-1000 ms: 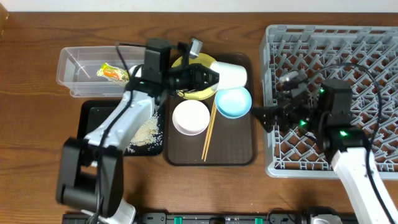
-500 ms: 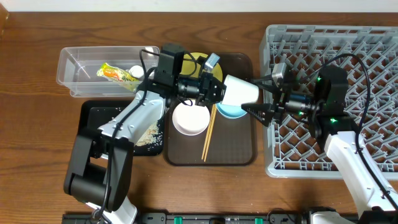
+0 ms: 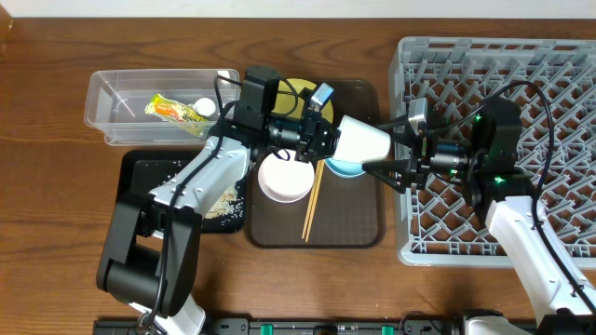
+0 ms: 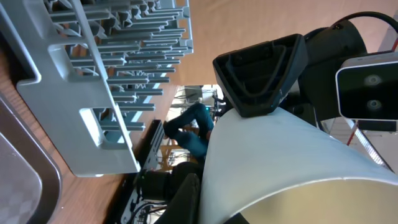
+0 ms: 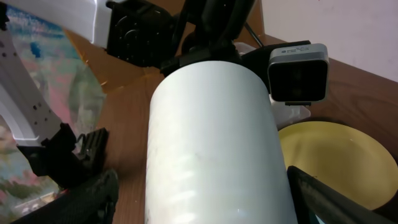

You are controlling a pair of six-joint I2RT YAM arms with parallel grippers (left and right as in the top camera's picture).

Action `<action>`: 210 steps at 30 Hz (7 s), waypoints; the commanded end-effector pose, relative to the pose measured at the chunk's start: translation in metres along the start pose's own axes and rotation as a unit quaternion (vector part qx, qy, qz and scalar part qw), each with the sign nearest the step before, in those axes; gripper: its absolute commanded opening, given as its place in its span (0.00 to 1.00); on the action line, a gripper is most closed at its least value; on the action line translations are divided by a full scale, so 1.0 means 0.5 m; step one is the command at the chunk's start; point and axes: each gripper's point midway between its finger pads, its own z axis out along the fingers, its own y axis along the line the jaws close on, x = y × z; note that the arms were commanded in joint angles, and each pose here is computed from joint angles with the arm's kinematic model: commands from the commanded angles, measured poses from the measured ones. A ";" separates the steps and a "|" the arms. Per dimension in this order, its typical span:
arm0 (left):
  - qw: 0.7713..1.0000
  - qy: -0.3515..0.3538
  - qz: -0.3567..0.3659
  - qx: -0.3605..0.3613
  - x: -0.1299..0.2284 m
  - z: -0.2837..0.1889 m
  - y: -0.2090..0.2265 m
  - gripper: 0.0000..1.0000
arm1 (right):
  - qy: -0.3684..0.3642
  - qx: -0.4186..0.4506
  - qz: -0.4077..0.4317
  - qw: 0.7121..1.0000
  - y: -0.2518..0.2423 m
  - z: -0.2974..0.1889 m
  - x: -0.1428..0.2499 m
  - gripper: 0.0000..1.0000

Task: Sort waste into correct bins and load items into the dishwasher rack
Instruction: 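Grasp the white cup with the right gripper and release it from the left, then place the white cup into the dish rack with the right gripper, then reach the right gripper to the light-blue bowl and grasp its rim, then carry the light-blue bowl with the right gripper and set it in the rack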

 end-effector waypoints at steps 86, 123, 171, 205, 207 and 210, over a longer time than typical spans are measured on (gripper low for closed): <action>0.797 -0.267 0.059 -0.539 0.025 -0.347 0.105 0.87 | 0.333 0.566 0.450 0.605 -0.204 -0.470 0.258 0.26; 0.657 -0.348 -0.215 -0.633 0.180 -0.555 0.184 0.95 | 0.351 0.353 0.089 0.863 -0.262 0.006 0.062 0.78; 0.654 -0.353 -0.219 -0.632 0.180 -0.563 0.185 0.95 | 0.349 0.543 0.125 0.754 -0.353 -0.112 0.067 0.01; 0.654 -0.356 -0.216 -0.631 0.176 -0.564 0.184 0.95 | 0.295 0.838 -0.033 0.458 -0.527 -0.327 -0.023 0.01; 0.654 -0.357 -0.216 -0.631 0.176 -0.564 0.184 0.95 | 0.294 0.836 -0.034 0.463 -0.528 -0.313 -0.018 0.01; 0.654 -0.356 -0.216 -0.631 0.176 -0.564 0.184 0.95 | 0.295 0.832 -0.037 0.468 -0.527 -0.297 -0.014 0.01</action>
